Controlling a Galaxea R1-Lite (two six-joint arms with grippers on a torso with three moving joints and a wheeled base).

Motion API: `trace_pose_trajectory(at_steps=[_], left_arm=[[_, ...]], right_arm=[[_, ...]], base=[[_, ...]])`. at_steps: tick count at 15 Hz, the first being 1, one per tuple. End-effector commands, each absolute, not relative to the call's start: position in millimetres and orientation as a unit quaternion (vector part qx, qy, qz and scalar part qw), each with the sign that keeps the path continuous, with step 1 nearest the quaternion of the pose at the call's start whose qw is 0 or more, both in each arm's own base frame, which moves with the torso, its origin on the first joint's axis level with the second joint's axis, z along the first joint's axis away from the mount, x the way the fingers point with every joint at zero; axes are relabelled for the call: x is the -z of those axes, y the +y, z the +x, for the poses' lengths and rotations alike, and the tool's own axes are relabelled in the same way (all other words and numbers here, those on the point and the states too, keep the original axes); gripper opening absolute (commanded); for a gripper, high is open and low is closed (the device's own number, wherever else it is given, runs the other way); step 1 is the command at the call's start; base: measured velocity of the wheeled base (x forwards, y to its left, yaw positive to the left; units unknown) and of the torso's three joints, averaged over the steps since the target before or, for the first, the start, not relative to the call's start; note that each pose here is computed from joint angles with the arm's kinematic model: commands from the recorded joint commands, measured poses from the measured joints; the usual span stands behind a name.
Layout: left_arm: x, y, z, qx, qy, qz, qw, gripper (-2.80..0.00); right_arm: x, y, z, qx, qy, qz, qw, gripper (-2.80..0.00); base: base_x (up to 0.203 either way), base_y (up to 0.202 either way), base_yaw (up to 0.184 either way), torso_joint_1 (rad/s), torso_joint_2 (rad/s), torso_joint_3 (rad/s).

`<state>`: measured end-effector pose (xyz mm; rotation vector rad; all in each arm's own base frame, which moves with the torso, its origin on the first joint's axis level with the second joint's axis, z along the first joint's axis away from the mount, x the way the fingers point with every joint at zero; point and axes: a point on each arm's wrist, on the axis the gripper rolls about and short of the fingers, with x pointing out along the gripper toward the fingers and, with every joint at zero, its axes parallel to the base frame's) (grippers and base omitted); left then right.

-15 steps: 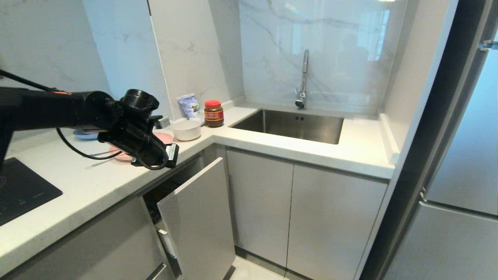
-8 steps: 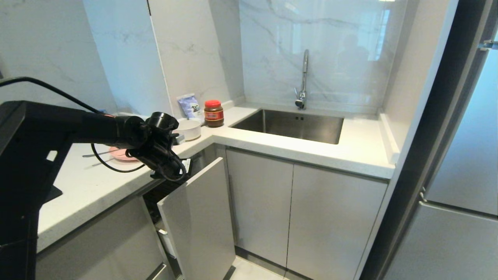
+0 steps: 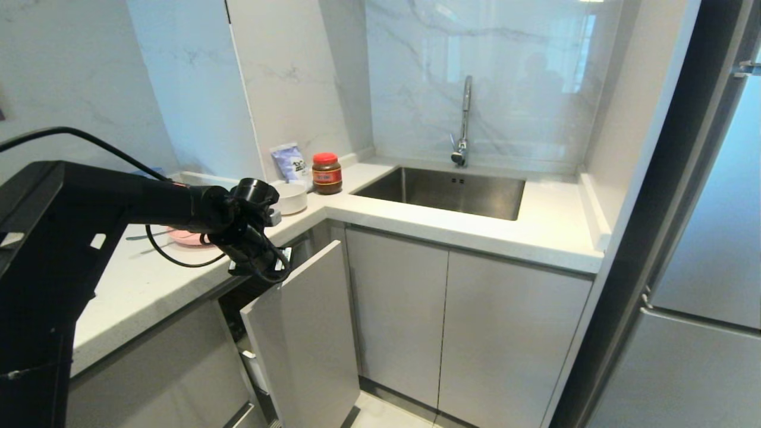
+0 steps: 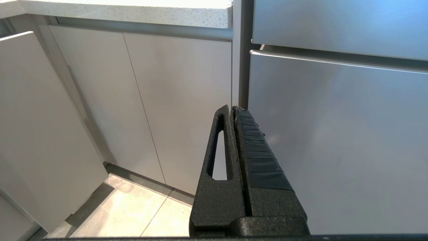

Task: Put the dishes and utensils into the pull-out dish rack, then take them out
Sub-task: Open the cupboard

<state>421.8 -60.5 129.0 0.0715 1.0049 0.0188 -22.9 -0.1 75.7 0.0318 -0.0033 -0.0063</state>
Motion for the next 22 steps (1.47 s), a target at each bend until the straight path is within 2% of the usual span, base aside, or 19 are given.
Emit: trace_pose_trajectory(at_steps=[1, 10, 18, 22], left_arm=[[-135, -61, 419, -0.014, 0.476, 0.034, 0.879, -2.8], [-118, -59, 427, -0.053, 0.484, 0.055, 0.872, -2.8], [-93, -62, 436, -0.053, 0.507, 0.06, 0.858, -2.8], [-95, -68, 434, -0.047, 0.506, 0.062, 0.859, -2.8]], right_arm=[[-75, 0, -23, 0.003, -0.002, 0.016, 1.0, -2.8], [-76, 0, -23, 0.003, -0.003, 0.016, 1.0, -2.8], [-75, 0, -23, 0.003, -0.002, 0.016, 1.0, -2.8], [-75, 0, -23, 0.003, -0.002, 0.016, 1.0, -2.8]], base=[[0.0, 0.0, 0.0, 0.0, 0.0, 0.0], [0.0, 0.0, 0.0, 0.0, 0.0, 0.0], [0.0, 0.0, 0.0, 0.0, 0.0, 0.0], [0.0, 0.0, 0.0, 0.0, 0.0, 0.0]])
